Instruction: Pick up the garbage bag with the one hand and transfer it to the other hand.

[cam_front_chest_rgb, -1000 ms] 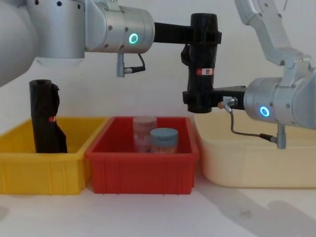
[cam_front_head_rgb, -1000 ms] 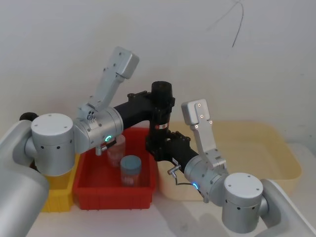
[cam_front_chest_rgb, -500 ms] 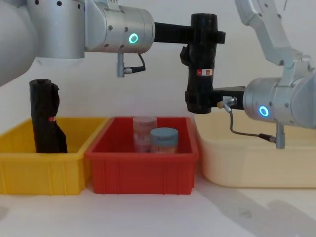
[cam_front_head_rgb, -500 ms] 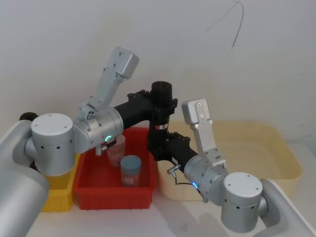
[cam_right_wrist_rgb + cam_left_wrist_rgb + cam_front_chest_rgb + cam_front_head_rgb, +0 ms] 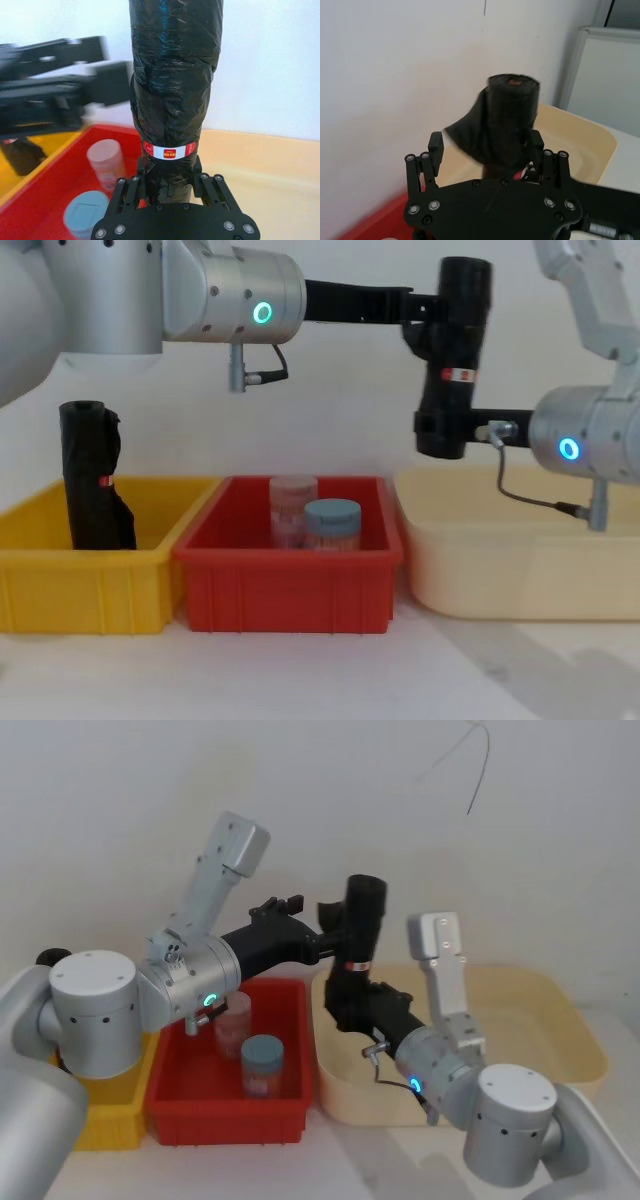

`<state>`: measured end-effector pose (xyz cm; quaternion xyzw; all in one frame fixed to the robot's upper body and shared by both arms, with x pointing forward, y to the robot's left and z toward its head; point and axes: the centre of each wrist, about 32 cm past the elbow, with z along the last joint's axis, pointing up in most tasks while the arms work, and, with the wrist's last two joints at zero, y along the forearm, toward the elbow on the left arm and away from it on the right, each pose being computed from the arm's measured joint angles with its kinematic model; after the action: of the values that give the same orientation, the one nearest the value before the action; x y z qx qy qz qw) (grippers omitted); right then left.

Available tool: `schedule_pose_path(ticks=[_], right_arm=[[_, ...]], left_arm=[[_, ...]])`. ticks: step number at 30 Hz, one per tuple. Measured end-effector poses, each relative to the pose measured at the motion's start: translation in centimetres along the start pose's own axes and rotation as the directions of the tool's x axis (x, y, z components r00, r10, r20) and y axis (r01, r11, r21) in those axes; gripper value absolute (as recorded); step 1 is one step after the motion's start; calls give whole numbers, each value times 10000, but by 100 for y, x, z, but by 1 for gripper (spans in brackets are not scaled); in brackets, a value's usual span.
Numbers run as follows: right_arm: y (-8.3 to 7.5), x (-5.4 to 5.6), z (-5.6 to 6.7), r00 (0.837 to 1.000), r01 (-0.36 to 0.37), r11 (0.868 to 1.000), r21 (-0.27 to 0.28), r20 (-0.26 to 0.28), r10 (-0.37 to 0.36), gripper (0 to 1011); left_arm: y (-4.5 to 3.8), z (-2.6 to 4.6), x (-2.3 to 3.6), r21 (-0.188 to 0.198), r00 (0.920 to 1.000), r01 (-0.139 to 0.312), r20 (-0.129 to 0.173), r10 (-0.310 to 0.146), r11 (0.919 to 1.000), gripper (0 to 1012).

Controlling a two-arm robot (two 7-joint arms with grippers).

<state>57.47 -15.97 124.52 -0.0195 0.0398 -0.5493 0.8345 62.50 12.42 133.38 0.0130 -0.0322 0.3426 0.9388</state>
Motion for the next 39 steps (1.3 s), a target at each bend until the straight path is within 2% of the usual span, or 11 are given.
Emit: schedule_pose_path(ticks=[8,16,18,21,24,25,26,28,33,34,39], right_arm=[[-88,206,20,9947,847,9960,-272,-558,-862,487],[-156,352,13,9890,1308,9890,-697,-602,-1350,488],[-183,400,8,9877,1418,9862,-856,-546,-1468,487],[-215,452,-2,9865,1535,9825,-1055,-419,-1586,488],[-243,488,-8,9856,1623,9797,-1181,-282,-1666,538],[-263,513,-12,9850,1683,9775,-1273,-168,-1718,603],[-280,530,-13,9846,1723,9760,-1335,-70,-1748,603],[-298,548,-14,9844,1749,9747,-1391,31,-1762,698],[-358,589,-6,9846,1742,9727,-1534,412,-1699,843],[-358,589,-6,9846,1742,9727,-1534,412,-1699,843],[-423,600,47,9843,1669,9738,-1546,845,-1553,996]], left_arm=[[122,51,33,-144,9994,-137,-326,132,9998,1001],[269,88,71,-173,9980,-400,-506,391,9990,1001],[325,88,81,-124,9966,-621,-545,614,9980,1001],[364,81,86,-57,9949,-830,-574,825,9965,1002],[404,77,93,7,9927,-1051,-593,1050,9945,1001],[428,71,100,47,9913,-1168,-598,1168,9931,1001],[452,65,107,97,9896,-1302,-605,1305,9914,1001],[483,60,115,148,9874,-1458,-605,1465,9892,1001],[529,49,127,236,9835,-1697,-601,1708,9852,1001],[533,48,128,245,9830,-1722,-601,1734,9848,1001],[570,40,137,329,9793,-1920,-590,1937,9808,1001]])
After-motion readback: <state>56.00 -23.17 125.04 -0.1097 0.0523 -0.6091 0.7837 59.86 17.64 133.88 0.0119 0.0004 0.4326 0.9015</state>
